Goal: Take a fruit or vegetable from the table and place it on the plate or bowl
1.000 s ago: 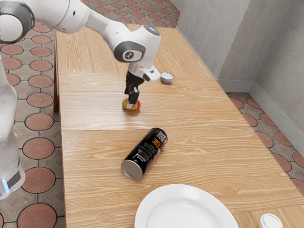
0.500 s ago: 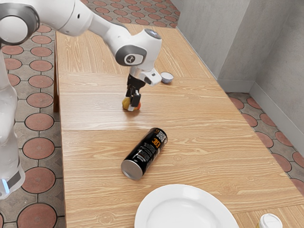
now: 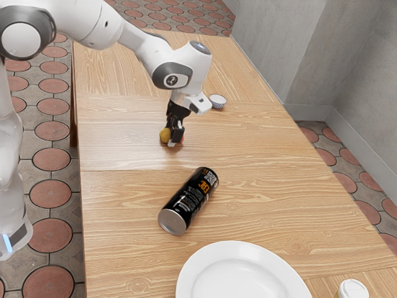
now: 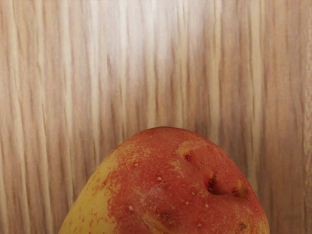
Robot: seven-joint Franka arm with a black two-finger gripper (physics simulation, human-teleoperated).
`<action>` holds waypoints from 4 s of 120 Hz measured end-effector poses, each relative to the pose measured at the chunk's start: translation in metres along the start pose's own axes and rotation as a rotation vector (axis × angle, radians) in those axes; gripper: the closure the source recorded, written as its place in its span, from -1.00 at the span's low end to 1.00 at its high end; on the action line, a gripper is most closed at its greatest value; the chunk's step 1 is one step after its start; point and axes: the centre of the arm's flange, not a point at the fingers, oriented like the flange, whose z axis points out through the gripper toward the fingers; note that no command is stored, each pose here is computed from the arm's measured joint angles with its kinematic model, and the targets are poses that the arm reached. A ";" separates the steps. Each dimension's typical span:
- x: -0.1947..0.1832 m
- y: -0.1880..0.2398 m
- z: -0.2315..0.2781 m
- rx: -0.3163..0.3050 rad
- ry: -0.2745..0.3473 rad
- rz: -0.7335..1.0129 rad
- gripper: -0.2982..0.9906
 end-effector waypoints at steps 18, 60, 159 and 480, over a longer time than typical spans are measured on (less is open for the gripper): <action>0.001 -0.001 -0.001 0.002 0.005 -0.002 -0.02; 0.002 -0.002 -0.006 -0.011 0.023 -0.028 0.05; -0.028 0.045 -0.132 -0.014 0.103 0.031 0.19; -0.011 0.550 -0.161 -0.143 0.257 0.549 0.31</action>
